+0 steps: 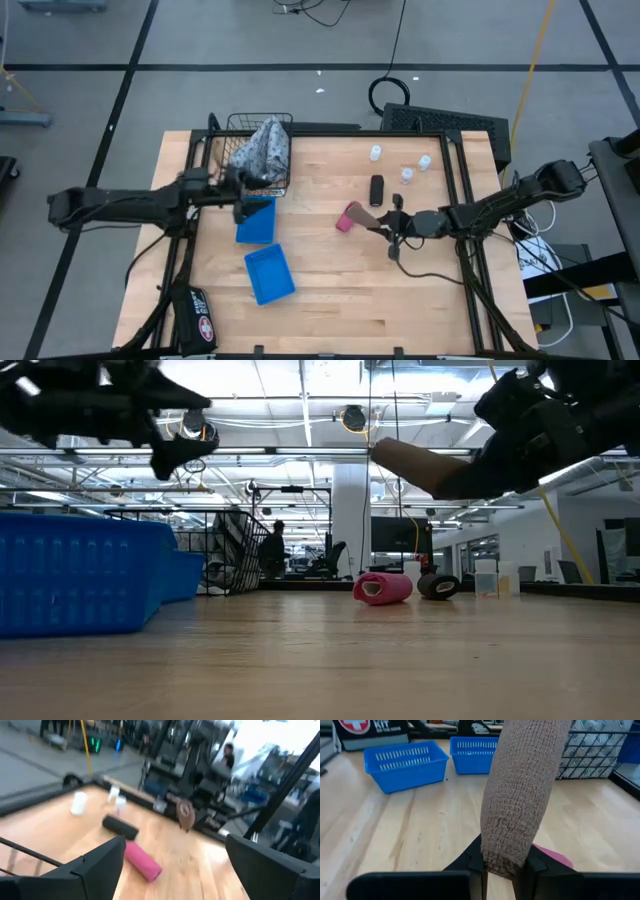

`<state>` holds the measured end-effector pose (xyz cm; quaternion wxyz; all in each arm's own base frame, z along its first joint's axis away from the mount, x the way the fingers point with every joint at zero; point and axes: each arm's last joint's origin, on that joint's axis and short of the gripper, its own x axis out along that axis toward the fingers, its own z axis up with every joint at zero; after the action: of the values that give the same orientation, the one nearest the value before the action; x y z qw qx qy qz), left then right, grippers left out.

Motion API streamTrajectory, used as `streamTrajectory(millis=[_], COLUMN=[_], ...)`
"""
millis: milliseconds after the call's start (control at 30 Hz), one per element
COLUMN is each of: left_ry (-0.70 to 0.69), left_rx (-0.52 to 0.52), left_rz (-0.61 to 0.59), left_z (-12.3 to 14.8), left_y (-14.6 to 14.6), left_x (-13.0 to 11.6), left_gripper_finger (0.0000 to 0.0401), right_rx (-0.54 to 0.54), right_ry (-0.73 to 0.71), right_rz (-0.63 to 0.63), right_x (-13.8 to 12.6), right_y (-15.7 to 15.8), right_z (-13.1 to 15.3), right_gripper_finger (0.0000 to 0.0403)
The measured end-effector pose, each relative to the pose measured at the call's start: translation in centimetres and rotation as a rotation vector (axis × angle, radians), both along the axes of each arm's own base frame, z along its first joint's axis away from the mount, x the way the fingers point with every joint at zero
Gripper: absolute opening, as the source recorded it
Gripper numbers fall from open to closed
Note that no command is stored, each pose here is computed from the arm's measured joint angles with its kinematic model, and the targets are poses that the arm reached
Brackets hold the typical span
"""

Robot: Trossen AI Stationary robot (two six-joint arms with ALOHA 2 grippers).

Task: Pick & Place Medicine items
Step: Put the brown bandage into the top blue basket

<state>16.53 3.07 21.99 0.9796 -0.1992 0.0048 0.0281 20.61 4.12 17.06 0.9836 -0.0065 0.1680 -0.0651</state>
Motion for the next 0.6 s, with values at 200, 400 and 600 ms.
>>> streamTrajectory(millis=[200,400,600], left_ry=[0.112,0.138,0.129], left_rx=[0.069,0.138,0.191], left_rz=[-0.145,-0.278,-0.391], left_z=[1.1,2.2,2.6], left_y=[-0.4,-1.1,-2.1], left_x=[5.5,11.0,14.6], left_gripper_finger=[0.0353,0.0353,0.0353], right_rx=[-0.121,-0.232,-0.239], right_ry=[0.025,0.052,0.048], right_rz=[0.042,0.081,0.08], right_x=[1.9,2.8,2.8], right_y=[0.5,0.7,0.7], right_z=[0.6,0.5,0.5], right_gripper_finger=[0.004,0.004,0.004])
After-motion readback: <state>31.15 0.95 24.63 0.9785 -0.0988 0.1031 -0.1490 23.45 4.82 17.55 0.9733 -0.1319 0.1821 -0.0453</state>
